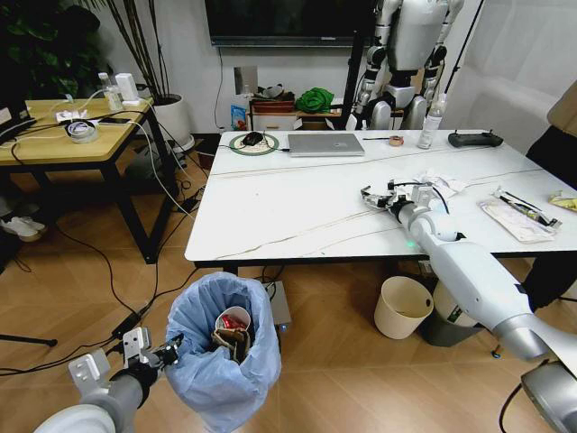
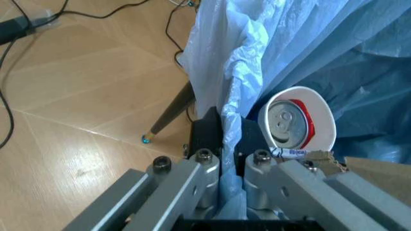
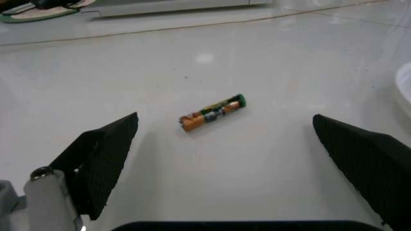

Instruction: Pick up the trash bin and place the trash from the table into it.

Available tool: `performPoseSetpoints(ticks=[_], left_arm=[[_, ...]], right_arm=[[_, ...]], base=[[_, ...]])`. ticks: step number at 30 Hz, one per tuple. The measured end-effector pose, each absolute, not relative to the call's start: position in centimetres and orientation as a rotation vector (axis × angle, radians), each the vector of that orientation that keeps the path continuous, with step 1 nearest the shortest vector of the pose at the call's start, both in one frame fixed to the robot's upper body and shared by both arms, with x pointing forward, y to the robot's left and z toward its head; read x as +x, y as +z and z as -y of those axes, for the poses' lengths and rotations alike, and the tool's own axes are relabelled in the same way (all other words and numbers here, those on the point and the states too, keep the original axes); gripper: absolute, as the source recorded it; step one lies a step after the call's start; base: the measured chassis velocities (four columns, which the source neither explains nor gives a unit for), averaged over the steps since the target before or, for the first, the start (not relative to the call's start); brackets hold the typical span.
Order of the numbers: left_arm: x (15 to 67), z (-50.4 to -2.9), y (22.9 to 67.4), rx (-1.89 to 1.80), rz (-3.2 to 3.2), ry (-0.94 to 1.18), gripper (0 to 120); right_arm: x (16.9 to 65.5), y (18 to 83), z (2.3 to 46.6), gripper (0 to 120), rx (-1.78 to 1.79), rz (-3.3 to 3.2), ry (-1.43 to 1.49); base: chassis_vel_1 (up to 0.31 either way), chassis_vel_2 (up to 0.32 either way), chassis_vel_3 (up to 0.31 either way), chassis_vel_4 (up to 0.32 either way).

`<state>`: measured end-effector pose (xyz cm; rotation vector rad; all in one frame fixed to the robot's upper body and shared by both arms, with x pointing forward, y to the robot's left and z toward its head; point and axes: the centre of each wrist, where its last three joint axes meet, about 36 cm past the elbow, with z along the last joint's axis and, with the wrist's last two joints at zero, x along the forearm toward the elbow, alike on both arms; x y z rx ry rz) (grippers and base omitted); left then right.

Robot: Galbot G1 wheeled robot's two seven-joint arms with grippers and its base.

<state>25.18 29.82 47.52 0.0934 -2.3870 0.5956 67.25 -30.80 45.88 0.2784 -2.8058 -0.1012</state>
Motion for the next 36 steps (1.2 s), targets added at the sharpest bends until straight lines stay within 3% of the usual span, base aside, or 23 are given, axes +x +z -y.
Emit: performPoseSetpoints(ticks=[8, 20, 23, 36], left_arm=[[25.3, -29.9, 47.6, 0.095, 2.390, 0.599, 0], [25.4, -29.9, 47.5, 0.092, 2.391, 0.601, 0], [25.4, -29.9, 47.5, 0.092, 2.391, 0.600, 0], [25.4, -29.9, 47.6, 0.094, 2.393, 0.599, 0]], right_arm=[[68.7, 46.4, 28.4, 100, 0.218, 2.792, -0.123], [67.7, 45.4, 29.0, 100, 0.188, 2.777, -0.078], [67.7, 45.4, 29.0, 95, 0.189, 2.778, -0.077], [66.9, 45.0, 29.3, 46, 0.199, 2.776, -0.068]], base=[[0.000, 0.000, 0.000, 0.000], [0.000, 0.000, 0.000, 0.000], [0.000, 0.000, 0.000, 0.000], [0.000, 0.000, 0.000, 0.000]])
